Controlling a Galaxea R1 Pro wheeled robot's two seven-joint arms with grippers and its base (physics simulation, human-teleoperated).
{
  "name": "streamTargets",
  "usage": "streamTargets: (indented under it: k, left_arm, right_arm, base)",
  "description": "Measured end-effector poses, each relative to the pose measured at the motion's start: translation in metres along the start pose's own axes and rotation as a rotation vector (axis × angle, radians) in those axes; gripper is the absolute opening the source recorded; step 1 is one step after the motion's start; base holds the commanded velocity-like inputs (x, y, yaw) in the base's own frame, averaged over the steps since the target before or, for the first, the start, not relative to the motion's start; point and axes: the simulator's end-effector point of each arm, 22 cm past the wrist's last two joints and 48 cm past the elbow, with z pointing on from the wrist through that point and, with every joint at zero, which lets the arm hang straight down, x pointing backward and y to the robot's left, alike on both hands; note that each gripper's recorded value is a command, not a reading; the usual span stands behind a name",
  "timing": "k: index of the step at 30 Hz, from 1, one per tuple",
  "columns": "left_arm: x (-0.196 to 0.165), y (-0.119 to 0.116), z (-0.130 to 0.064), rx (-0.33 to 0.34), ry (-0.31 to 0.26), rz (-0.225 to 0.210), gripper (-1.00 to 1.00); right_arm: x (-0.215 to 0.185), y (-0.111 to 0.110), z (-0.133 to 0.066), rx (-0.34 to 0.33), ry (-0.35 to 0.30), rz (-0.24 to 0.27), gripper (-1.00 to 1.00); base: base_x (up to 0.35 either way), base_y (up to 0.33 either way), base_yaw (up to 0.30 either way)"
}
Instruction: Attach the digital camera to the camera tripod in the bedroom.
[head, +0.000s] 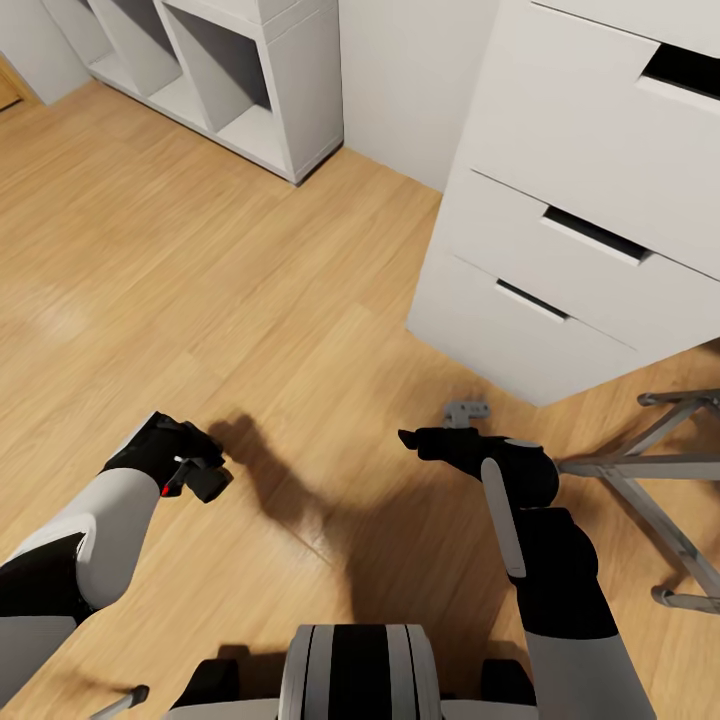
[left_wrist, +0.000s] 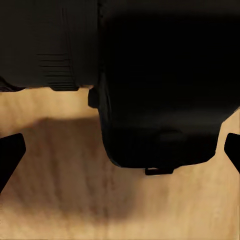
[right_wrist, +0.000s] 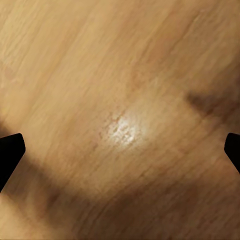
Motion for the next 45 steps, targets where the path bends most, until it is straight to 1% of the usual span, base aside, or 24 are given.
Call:
streamTargets:
  k: [1,6,26,27,28,29,30,31,34,37,45]
  left_arm:
    - [0.0,0.001,0.001,-0.002,0.001,-0.004,-1.0]
    - [0.001,0.003,0.002,-0.01,0.008,-0.018,-1.0]
    - [0.002,0.004,0.002,-0.007,0.01,-0.015,-1.0]
    - [-0.015,0.022,-0.014,-0.072,0.007,-0.079,-1.0]
    - [-0.033,0.025,-0.018,-0.061,0.001,-0.066,-1.0]
    - [-0.012,-0.002,-0.04,-0.005,0.062,-0.073,-1.0]
    - [0.002,-0.022,-0.06,0.041,0.115,-0.067,-1.0]
    - [0.0,-0.016,-0.062,0.025,0.114,-0.07,-1.0]
    - [0.004,-0.012,-0.072,0.015,0.138,-0.065,-1.0]
    - [0.006,-0.009,-0.077,0.01,0.15,-0.061,-1.0]
    - [0.009,-0.008,-0.085,0.007,0.166,-0.058,-1.0]
  right_arm:
    - [0.0,0.0,0.0,0.0,0.001,0.0,1.0]
    - [0.001,0.0,0.001,0.0,0.003,0.001,1.0]
    - [0.001,-0.001,0.001,0.001,0.002,0.0,1.0]
    - [0.002,-0.001,0.001,0.001,0.005,0.0,1.0]
    - [0.003,-0.001,0.002,0.001,0.006,0.0,1.0]
    - [0.003,-0.001,0.002,0.0,0.006,0.0,1.0]
    - [0.003,-0.001,0.002,0.0,0.006,0.0,1.0]
    - [0.003,-0.001,0.002,0.001,0.006,0.0,1.0]
    - [0.003,-0.001,0.002,0.001,0.007,0.0,1.0]
    - [0.004,-0.001,0.002,0.001,0.007,0.0,1.0]
    - [0.004,-0.001,0.002,0.0,0.007,-0.001,1.0]
  base:
    - [0.0,0.0,0.0]
    - [0.0,0.0,0.0]
    - [0.0,0.0,0.0]
    - [0.0,0.0,0.0]
    - [0.0,0.0,0.0]
    - [0.0,0.0,0.0]
    - [0.0,0.0,0.0]
    - [0.0,0.0,0.0]
    - [0.0,0.0,0.0]
    - [0.0,0.0,0.0]
    - [0.0,0.0,0.0]
